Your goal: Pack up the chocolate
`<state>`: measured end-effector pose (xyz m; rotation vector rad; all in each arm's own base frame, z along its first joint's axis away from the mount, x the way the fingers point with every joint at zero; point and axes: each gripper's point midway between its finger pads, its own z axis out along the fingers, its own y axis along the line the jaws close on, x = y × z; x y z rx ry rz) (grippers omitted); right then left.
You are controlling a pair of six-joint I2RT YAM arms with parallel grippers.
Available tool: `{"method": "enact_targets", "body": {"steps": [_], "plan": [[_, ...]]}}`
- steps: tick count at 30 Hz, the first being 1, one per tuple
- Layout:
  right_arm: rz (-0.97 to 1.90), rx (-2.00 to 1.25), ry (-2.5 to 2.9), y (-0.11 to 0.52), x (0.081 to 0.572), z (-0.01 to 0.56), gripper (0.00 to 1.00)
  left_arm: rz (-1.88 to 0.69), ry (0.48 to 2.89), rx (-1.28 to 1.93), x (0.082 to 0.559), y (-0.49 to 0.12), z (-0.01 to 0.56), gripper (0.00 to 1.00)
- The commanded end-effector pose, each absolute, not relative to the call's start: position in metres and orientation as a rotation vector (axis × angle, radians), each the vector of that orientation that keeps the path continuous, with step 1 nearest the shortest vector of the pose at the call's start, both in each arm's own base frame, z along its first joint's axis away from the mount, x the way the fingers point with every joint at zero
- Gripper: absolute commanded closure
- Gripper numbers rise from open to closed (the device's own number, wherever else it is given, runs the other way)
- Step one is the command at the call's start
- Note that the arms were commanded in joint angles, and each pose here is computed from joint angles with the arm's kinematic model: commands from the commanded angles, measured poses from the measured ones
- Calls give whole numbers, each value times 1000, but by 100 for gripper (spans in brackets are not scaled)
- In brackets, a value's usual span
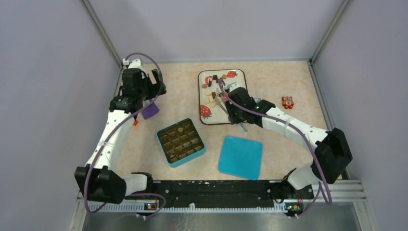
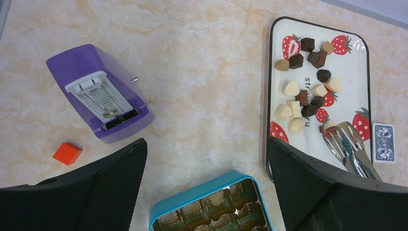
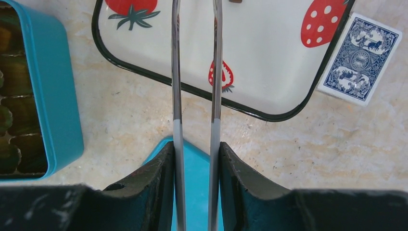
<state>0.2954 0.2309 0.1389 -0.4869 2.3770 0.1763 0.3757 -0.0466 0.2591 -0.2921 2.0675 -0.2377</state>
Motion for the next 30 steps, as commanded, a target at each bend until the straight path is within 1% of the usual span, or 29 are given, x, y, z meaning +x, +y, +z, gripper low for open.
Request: {"method": "enact_targets", "body": {"steps": [1, 6, 13, 21, 26, 30], "plan": [[289, -517, 2246, 242, 295, 192, 88, -237, 2028, -285, 380, -45, 267, 1], [346, -670, 2179, 258, 271, 211, 88, -225, 2026, -294, 381, -43, 269, 1], [511, -887, 2105, 303, 222, 226, 88, -227, 2001, -290, 386, -43, 284, 1], [625, -1073, 2115, 342, 188, 202, 88, -196, 1988, -292, 381, -37, 291, 1], [654, -1154, 2134, 352, 172, 185, 87, -187, 1987, -285, 380, -36, 293, 1], [632, -1197, 2149, 354, 169, 173, 87, -194, 1986, -291, 380, -36, 293, 1]]}}
